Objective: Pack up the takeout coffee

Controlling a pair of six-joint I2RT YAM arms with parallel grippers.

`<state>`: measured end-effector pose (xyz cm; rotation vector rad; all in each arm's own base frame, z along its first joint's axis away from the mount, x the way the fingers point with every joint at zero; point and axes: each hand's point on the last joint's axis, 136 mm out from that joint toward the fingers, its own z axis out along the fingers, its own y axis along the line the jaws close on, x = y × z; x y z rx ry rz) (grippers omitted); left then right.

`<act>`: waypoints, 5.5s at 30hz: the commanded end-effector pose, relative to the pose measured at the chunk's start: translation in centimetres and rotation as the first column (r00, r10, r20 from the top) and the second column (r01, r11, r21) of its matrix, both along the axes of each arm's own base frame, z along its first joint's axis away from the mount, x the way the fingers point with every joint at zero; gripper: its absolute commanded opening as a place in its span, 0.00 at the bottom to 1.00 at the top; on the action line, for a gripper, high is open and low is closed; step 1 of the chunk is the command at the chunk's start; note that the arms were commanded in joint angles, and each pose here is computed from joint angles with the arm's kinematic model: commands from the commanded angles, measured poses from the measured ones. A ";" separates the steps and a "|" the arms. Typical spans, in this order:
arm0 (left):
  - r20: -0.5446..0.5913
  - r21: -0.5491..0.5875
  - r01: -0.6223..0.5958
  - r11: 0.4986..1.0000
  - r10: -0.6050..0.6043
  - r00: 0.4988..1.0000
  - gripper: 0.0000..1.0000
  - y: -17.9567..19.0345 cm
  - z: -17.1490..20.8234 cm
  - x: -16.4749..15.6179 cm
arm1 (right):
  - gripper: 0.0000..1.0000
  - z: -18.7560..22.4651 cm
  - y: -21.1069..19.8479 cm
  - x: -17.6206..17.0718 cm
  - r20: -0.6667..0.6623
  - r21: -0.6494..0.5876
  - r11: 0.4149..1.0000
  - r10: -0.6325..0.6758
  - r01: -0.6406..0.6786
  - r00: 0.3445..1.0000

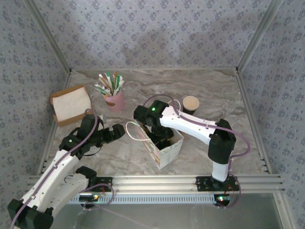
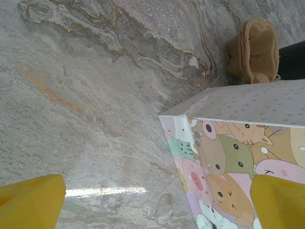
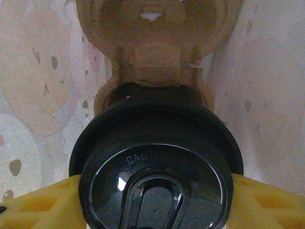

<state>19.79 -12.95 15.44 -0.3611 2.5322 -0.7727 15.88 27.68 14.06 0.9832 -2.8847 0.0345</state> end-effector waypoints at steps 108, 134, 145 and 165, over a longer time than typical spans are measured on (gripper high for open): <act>0.044 -0.014 0.009 1.000 -0.009 0.999 0.99 -0.8 1.3 1.4 | 0.66 -1.7 0.0 -0.4 -0.089 0.058 0.998 0.010 -0.005 0.996; 0.045 -0.012 0.012 1.000 -0.012 0.999 0.99 -0.8 1.5 1.5 | 0.66 -2.7 0.0 -0.3 -0.108 0.057 0.998 0.001 0.005 0.994; 0.044 -0.014 0.009 1.000 -0.009 0.999 0.99 -0.8 1.5 1.4 | 0.66 -3.6 -0.2 -0.3 -0.124 0.056 0.998 -0.007 0.014 0.992; 0.044 -0.015 0.010 1.000 -0.009 0.999 0.99 -0.9 1.4 1.5 | 0.66 -3.7 -0.3 -0.2 -0.123 0.055 0.998 -0.009 0.016 0.992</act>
